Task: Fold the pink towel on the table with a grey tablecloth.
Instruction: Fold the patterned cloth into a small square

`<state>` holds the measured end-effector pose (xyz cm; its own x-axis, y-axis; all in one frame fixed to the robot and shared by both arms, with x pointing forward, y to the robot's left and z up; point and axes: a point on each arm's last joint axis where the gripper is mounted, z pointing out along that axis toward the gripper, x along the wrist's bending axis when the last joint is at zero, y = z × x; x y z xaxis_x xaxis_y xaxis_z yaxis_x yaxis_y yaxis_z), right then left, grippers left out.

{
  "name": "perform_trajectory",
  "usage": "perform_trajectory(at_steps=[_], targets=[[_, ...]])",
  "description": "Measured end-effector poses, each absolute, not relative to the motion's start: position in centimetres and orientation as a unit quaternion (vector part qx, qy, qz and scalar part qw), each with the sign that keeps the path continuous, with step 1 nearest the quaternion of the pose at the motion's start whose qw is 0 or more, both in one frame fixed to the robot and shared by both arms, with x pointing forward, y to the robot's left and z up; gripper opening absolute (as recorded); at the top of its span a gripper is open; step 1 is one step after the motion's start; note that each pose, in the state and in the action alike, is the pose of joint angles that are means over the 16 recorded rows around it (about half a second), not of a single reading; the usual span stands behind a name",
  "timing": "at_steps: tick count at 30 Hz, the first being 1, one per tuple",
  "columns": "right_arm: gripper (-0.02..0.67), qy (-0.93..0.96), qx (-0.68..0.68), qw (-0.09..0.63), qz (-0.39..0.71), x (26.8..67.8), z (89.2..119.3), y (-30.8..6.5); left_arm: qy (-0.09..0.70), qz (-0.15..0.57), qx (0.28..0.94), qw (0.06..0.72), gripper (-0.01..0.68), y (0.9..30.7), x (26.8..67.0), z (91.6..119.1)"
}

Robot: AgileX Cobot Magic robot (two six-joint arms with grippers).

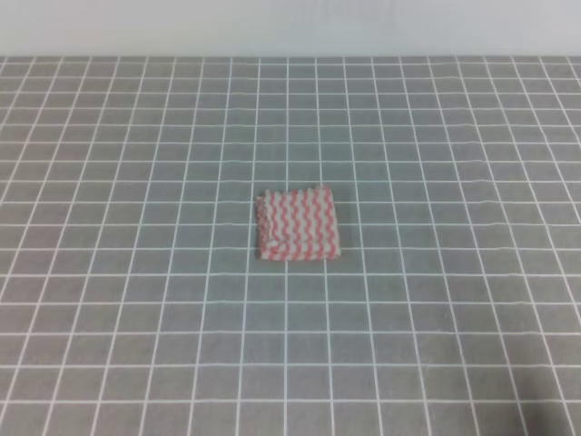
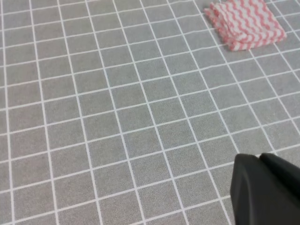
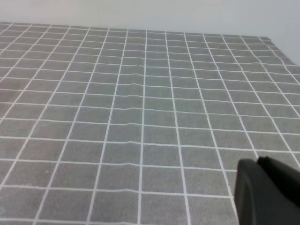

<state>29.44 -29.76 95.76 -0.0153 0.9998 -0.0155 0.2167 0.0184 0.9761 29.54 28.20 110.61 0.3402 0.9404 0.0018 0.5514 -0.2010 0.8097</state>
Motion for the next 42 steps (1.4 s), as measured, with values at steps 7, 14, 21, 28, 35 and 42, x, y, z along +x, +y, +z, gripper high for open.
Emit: perform_trajectory(at_steps=[7, 14, 21, 28, 35, 42], targets=[[-0.017, 0.559, 0.545, 0.442, 0.441, 29.4, 95.7, -29.8, 0.512, 0.261, 0.730, 0.370, -0.002, 28.2, 29.6, 110.6], [-0.016, 0.560, 0.546, 0.441, 0.440, 29.5, 95.6, -29.8, 0.512, 0.261, 0.731, 0.369, -0.003, 28.2, 29.6, 110.6], [-0.017, 0.561, 0.546, 0.440, 0.440, 29.5, 95.6, -29.8, 0.513, 0.258, 0.732, 0.366, -0.003, 28.2, 29.5, 110.5], [-0.016, 0.561, 0.547, 0.440, 0.439, 29.5, 95.5, -29.8, 0.519, 0.245, 0.739, 0.353, -0.003, 28.2, 29.3, 110.2], [-0.017, 0.560, 0.546, 0.441, 0.441, 29.5, 95.6, -29.8, 0.520, 0.276, 0.718, 0.372, -0.003, 28.7, 29.0, 109.6], [-0.016, 0.559, 0.545, 0.442, 0.442, 29.5, 95.7, -29.8, 0.506, 0.372, 0.639, 0.445, -0.002, 29.3, 29.0, 107.4]])
